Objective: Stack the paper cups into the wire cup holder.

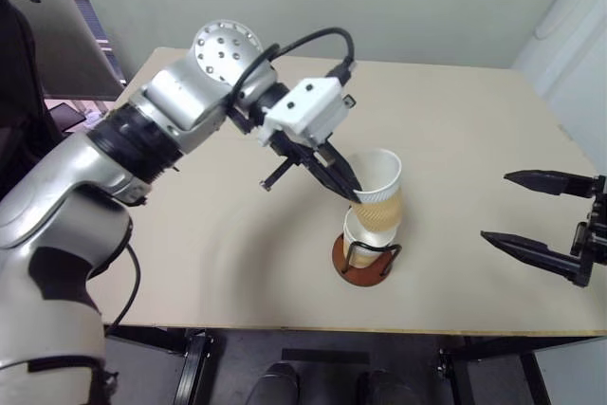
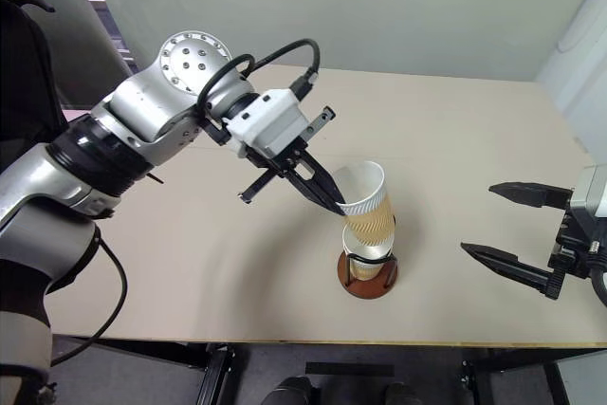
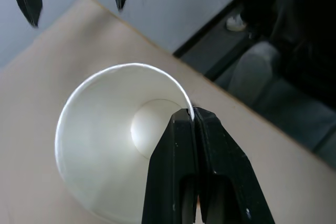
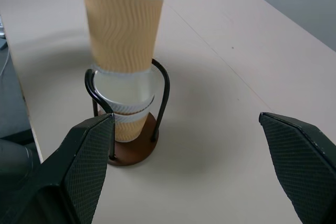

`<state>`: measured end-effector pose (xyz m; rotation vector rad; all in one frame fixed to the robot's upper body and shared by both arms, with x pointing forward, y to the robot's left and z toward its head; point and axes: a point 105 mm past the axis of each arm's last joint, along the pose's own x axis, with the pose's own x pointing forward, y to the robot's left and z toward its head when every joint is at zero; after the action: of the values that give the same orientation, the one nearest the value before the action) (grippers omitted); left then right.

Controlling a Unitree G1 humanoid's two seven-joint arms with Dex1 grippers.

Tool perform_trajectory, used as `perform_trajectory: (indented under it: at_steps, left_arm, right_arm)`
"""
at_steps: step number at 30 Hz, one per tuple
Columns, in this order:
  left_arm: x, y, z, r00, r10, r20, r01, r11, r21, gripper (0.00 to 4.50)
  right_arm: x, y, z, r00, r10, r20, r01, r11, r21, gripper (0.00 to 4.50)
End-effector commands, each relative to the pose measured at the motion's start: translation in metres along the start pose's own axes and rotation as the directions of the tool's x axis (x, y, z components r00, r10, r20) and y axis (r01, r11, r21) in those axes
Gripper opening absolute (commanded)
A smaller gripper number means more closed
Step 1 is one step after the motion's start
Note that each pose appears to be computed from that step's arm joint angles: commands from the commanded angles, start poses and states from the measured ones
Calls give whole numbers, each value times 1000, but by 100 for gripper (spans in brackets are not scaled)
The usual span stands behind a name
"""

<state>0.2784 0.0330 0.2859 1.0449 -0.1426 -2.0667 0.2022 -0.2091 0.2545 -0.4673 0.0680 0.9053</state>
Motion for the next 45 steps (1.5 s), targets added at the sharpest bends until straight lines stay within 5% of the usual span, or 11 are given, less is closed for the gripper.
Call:
perform_trajectory:
  at_steps: [1,15,18,28,31,37,45]
  left_arm:
    - [0,2,5,999,-40,-32,41,998,48,6]
    - [9,-1,-11,996,-70,-63,74,995,61,6]
    - [11,1,-12,996,-65,-57,69,995,66,64]
    - [3,19,-2,998,44,34,-46,997,58,424]
    - [-20,29,-4,976,195,96,-193,981,-28,445]
    - [-68,-29,-26,915,374,148,-309,889,-339,445]
    - [-115,-141,-65,699,713,-54,-522,457,-720,445]
  right_arm:
    - [-8,1,9,1000,-23,16,23,999,-41,450]
    - [1,3,6,999,-32,5,32,999,-41,450]
    - [0,4,7,999,-31,5,32,999,-42,450]
    - [1,1,7,1000,-14,5,14,999,-36,450]
    - [8,-2,1,1000,19,6,-18,1000,-19,450]
    - [17,-26,-32,994,49,-98,-45,998,35,450]
    - [-13,-32,-44,992,87,-91,-76,990,117,450]
